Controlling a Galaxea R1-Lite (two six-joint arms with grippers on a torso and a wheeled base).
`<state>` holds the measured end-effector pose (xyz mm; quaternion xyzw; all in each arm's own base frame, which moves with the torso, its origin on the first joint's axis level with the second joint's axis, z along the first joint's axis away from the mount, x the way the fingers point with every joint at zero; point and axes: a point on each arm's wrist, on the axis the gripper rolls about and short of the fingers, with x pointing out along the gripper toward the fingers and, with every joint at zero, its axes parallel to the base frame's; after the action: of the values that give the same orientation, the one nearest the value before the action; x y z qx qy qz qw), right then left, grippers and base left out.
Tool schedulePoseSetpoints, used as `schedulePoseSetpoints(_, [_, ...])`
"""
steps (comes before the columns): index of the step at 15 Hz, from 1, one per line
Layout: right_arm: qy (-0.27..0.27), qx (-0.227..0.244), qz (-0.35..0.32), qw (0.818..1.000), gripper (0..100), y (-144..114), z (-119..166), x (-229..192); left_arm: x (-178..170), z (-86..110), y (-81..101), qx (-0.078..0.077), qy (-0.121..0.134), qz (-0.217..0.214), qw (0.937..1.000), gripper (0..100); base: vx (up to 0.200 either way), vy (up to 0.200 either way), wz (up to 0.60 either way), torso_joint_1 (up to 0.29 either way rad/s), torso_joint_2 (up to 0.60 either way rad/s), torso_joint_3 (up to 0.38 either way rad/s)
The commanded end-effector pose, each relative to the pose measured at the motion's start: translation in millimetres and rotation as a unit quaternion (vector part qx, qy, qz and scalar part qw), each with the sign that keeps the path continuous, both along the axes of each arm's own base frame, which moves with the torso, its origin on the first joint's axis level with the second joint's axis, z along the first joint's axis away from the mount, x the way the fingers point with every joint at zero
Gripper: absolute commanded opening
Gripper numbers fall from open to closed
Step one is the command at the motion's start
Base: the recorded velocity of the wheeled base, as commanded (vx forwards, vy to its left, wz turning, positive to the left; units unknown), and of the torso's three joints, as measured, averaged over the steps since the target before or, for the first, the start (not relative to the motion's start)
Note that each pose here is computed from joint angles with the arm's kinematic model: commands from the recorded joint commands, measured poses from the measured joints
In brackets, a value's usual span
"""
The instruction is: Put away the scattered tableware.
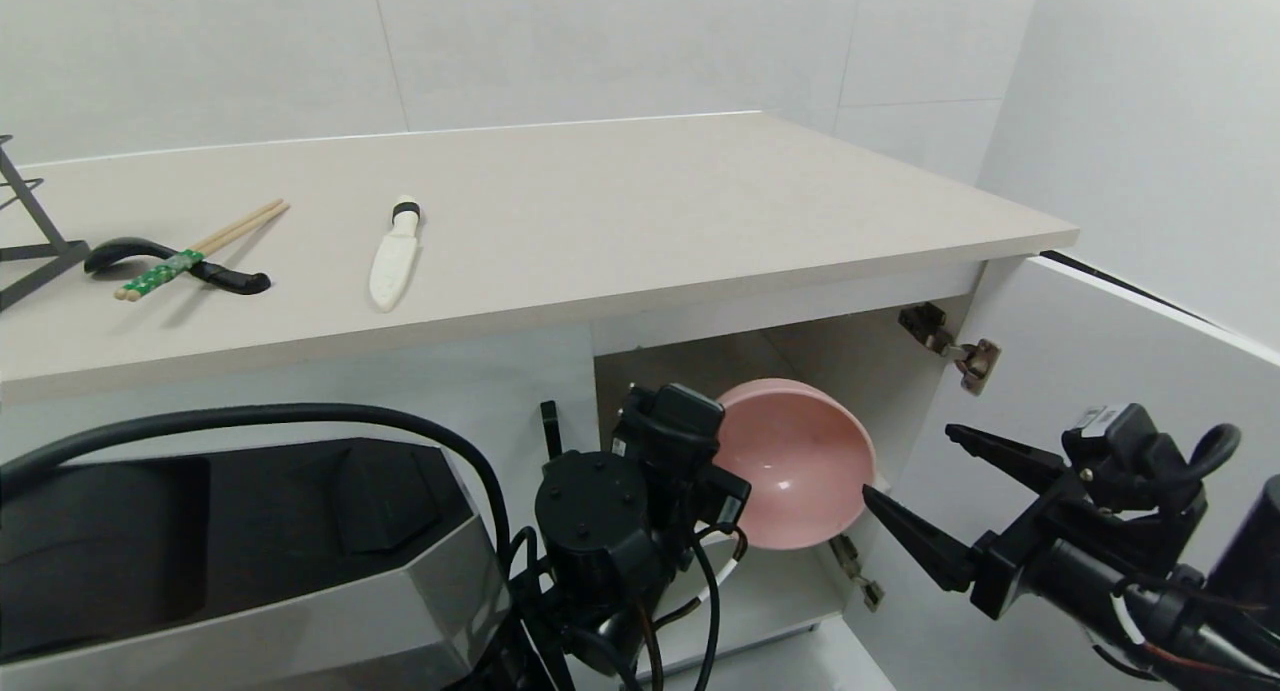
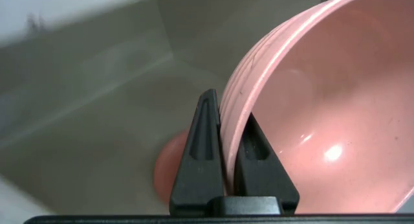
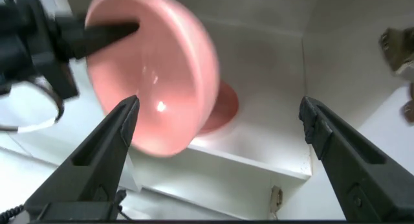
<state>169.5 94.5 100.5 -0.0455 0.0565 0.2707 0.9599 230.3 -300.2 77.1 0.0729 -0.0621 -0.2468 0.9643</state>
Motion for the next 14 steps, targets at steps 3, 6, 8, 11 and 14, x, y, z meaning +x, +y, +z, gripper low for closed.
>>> schedulePoseSetpoints(3, [0.012, -0.006, -0.007, 1.0, 100, -1, -6, 5, 2, 8.5, -7.4, -0.021, -0.012, -0.005, 0.9997, 0, 0.0, 0.0, 0.0, 0.0, 0.0, 0.0])
schedulePoseSetpoints(6, [0.015, -0.007, -0.007, 1.0, 100, 0, -7, 6, 4, 7.2, -12.8, -0.021, -0.017, -0.015, 0.9995, 0, 0.0, 0.0, 0.0, 0.0, 0.0, 0.0])
schedulePoseSetpoints(8, [0.015, -0.007, -0.005, 1.0, 100, 0, -7, 5, 8, 6.6, -9.6, -0.023, -0.016, -0.007, 0.9996, 0, 0.0, 0.0, 0.0, 0.0, 0.0, 0.0])
schedulePoseSetpoints(11, [0.013, -0.003, -0.007, 1.0, 100, -1, -5, 3, 13, 0.0, -3.1, -0.014, -0.007, 0.002, 0.9999, 0, 0.0, 0.0, 0.0, 0.0, 0.0, 0.0])
schedulePoseSetpoints(14, [0.005, 0.018, -0.009, 1.0, 100, -3, 2, 0, 13, -2.1, -3.2, -0.011, -0.005, 0.002, 0.9999, 0, 0.0, 0.0, 0.0, 0.0, 0.0, 0.0])
